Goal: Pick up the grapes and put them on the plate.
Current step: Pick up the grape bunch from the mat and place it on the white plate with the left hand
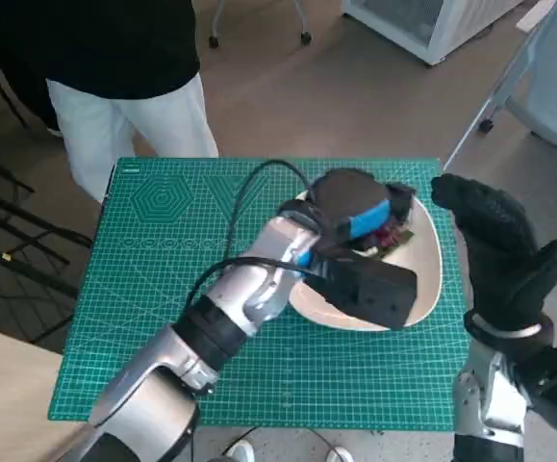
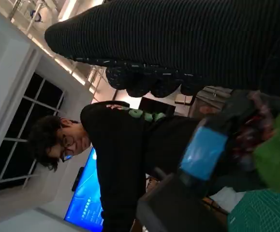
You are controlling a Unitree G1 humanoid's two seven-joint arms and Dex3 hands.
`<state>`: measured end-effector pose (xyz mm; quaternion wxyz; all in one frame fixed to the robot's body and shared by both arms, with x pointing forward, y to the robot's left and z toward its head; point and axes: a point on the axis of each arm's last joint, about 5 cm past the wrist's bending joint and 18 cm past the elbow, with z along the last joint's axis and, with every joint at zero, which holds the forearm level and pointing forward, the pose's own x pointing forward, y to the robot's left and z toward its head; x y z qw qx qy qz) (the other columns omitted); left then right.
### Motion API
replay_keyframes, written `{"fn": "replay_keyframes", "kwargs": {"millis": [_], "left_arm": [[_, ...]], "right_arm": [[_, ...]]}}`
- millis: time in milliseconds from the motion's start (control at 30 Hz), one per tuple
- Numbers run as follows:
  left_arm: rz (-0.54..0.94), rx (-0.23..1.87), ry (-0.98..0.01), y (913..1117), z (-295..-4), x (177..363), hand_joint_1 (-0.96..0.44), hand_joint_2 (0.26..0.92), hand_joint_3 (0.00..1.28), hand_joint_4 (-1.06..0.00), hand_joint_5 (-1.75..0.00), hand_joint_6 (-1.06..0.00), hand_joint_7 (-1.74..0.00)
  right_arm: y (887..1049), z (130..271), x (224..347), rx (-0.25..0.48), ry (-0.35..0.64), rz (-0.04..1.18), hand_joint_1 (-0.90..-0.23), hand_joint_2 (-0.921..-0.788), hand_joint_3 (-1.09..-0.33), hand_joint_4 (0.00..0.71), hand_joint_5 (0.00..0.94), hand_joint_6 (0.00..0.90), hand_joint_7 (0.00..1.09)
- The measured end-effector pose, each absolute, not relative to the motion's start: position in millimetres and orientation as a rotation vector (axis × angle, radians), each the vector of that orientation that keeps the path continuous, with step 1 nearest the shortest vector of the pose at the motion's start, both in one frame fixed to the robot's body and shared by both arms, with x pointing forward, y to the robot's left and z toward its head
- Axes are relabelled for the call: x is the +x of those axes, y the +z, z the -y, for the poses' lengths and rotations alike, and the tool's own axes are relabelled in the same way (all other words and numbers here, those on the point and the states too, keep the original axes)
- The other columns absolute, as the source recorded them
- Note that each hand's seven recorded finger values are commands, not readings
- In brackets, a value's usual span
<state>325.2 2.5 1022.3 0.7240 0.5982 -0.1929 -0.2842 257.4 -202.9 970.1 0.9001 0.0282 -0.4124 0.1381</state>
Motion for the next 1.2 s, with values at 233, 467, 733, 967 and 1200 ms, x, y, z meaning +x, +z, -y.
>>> {"fn": "replay_keyframes", "kwargs": {"millis": [233, 467, 733, 967, 1200], "left_arm": [[0.408, 1.314, -0.662, 1019.4, 1.3, 327.3, 0.0, 0.921, 0.27, -0.42, -1.45, -0.43, -1.37], [0.378, 1.316, -0.664, 1017.7, 0.4, 330.1, 0.0, 0.92, 0.28, -0.41, -1.45, -0.42, -1.41], [0.358, 1.321, -0.666, 1015.9, 1.3, 331.1, 0.0, 0.92, 0.27, -0.42, -1.43, -0.43, -1.4], [0.327, 1.316, -0.682, 1015.9, 2.4, 331.5, 0.04, 0.913, 0.22, -0.44, -1.31, -0.39, -0.94], [0.233, 1.275, -0.739, 1014.5, 3.1, 332.1, -0.33, 0.911, 0.03, -0.13, -0.18, -0.28, -0.09]], "right_arm": [[967.7, 202.6, 254.3, 0.062, 0.266, 0.847, -0.539, -0.921, -0.547, 0.311, 0.003, 0.094, 0.38], [967.0, 201.6, 253.5, 0.067, 0.255, 0.848, -0.539, -0.921, -0.548, 0.31, 0.002, 0.098, 0.37], [967.0, 200.3, 253.5, 0.069, 0.254, 0.852, -0.536, -0.921, -0.55, 0.31, 0.002, 0.104, 0.36], [967.0, 199.6, 253.6, 0.065, 0.248, 0.849, -0.529, -0.921, -0.554, 0.309, 0.001, 0.11, 0.35], [966.7, 199.2, 253.7, 0.06, 0.247, 0.846, -0.525, -0.921, -0.559, 0.307, 0.0, 0.112, 0.35]]}}
